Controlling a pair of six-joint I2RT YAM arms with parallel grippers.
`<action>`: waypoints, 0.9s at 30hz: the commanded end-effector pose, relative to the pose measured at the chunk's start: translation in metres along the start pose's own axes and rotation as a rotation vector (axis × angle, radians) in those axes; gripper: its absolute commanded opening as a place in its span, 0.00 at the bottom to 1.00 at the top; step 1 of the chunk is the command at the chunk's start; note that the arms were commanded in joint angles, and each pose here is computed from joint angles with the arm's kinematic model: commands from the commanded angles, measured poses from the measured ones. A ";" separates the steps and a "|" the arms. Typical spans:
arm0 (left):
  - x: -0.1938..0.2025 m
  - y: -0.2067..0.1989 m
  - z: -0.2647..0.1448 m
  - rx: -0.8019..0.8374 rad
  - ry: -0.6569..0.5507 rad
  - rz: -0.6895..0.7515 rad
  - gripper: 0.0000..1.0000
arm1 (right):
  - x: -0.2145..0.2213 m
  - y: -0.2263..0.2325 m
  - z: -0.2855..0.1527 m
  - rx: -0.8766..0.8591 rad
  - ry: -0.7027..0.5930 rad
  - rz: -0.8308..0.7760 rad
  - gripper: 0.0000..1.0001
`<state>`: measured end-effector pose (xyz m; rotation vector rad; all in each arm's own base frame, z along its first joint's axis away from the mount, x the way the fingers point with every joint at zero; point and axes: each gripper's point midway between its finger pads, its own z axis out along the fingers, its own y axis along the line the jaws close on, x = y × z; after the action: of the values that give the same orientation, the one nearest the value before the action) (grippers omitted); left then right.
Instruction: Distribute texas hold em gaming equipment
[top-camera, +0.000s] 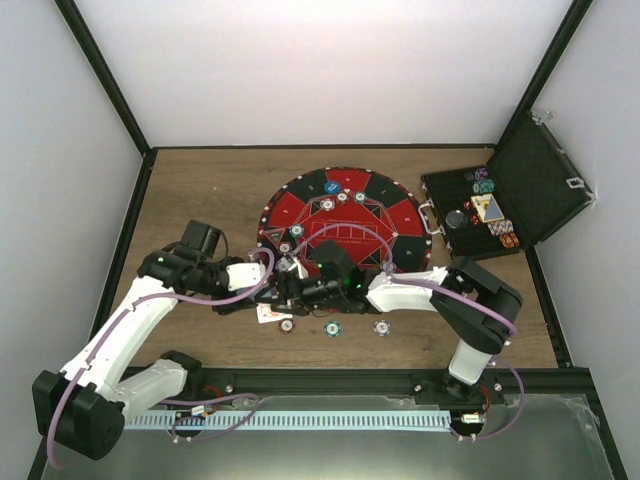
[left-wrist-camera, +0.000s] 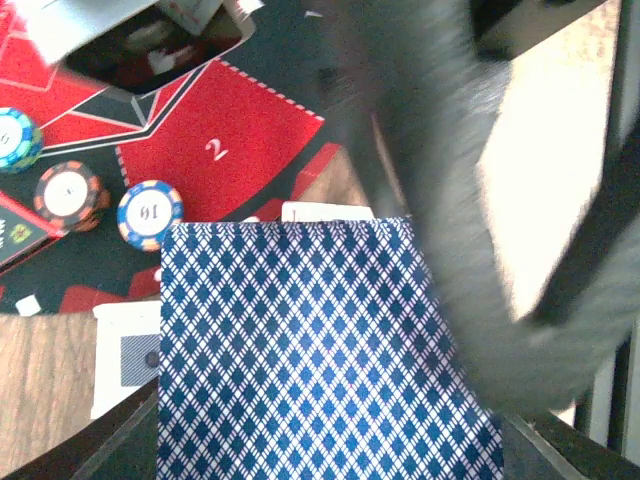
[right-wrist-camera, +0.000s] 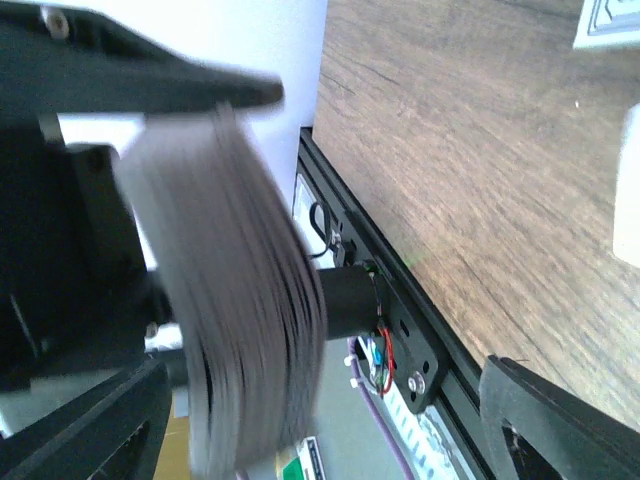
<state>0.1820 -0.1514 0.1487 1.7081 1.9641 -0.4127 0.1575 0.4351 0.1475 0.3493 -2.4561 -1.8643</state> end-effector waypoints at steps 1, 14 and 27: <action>0.005 0.007 -0.007 -0.043 -0.005 0.012 0.04 | 0.016 0.008 -0.012 -0.009 0.018 -0.035 0.87; -0.004 -0.004 -0.012 -0.021 -0.059 0.024 0.04 | 0.002 0.028 -0.035 0.028 -0.055 -0.093 0.92; -0.011 -0.005 -0.016 -0.024 -0.084 0.044 0.04 | -0.018 0.034 0.010 0.013 0.002 -0.091 0.91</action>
<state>0.1797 -0.1464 0.1602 1.6743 1.9211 -0.4036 0.1642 0.4414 0.1731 0.4277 -2.5155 -1.8584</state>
